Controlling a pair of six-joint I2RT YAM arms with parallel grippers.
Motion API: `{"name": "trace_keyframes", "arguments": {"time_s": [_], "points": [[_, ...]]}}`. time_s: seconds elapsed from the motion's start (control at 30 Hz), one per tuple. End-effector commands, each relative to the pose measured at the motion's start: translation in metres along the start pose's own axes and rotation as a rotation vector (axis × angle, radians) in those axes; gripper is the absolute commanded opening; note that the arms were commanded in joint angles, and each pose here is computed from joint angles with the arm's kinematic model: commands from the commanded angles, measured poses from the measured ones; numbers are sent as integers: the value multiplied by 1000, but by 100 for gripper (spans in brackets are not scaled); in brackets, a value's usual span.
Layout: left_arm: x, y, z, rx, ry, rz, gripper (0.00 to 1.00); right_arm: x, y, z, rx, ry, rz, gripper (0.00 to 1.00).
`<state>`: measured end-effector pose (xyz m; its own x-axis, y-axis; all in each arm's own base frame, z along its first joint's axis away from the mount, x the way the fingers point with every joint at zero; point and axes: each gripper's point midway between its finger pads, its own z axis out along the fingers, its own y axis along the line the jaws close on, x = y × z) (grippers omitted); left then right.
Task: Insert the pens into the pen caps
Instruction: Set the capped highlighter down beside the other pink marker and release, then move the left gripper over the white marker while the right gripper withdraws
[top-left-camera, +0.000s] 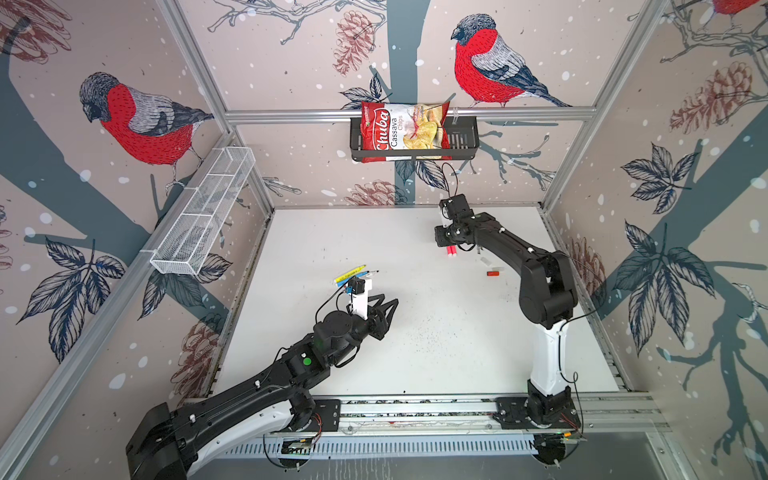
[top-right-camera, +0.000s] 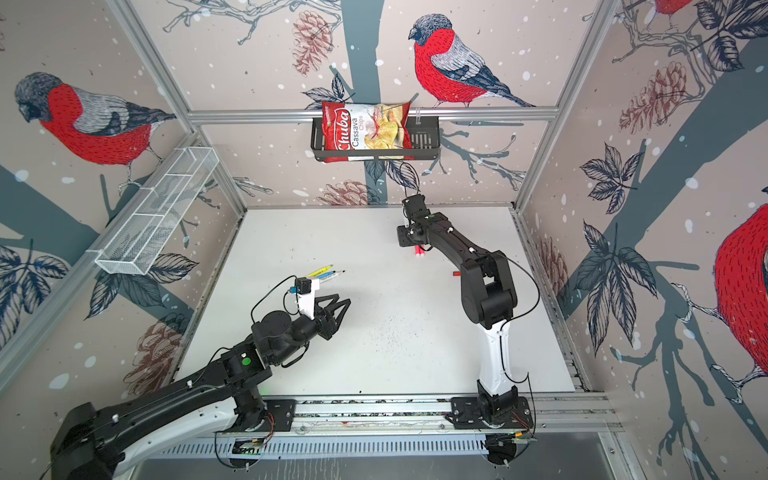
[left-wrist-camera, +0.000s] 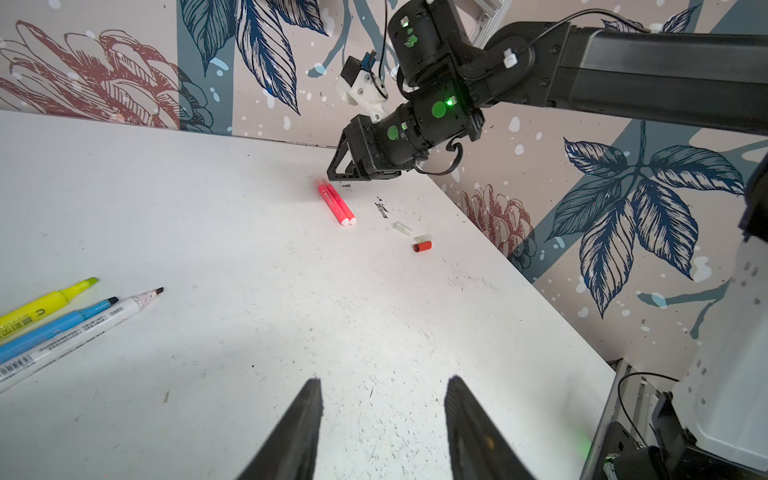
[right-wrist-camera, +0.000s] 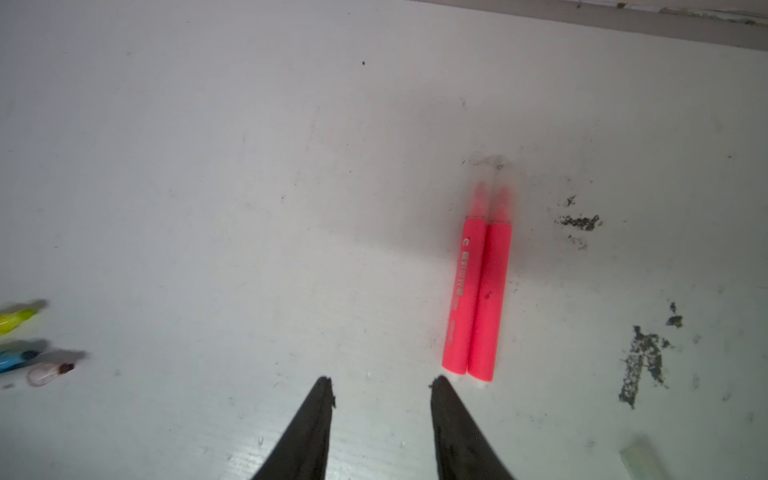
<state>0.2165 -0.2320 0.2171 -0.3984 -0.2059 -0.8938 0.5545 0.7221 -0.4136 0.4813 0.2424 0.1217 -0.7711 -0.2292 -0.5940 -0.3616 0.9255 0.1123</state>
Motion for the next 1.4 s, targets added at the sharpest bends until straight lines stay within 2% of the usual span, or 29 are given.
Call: {"name": "trace_keyframes", "arguments": {"time_s": [0.0,0.2,0.4,0.63,0.73,0.9,1.07,1.2,1.37], "points": [[-6,3,-2,-22,-18,20,49,-21,37,-25,-203,-135,-41,45],[-7,13,0,-81,-21,26,52,-14,76,-75,-417,-234,-100,49],[3,42,14,-180,61,-31,52,0,100,-115,-575,-307,-130,52],[8,75,25,-261,111,-96,53,2,112,-158,-603,-387,-157,55],[7,89,28,-271,118,-144,53,5,105,-169,-555,-410,-147,55],[4,109,26,-288,100,-199,53,4,71,-181,-330,-455,-54,57],[7,119,25,-291,112,-211,54,15,36,-206,-177,-573,21,66],[9,124,24,-309,124,-204,54,31,21,-214,-139,-635,71,72],[10,129,21,-325,125,-193,54,50,15,-216,-131,-606,111,73]]}}
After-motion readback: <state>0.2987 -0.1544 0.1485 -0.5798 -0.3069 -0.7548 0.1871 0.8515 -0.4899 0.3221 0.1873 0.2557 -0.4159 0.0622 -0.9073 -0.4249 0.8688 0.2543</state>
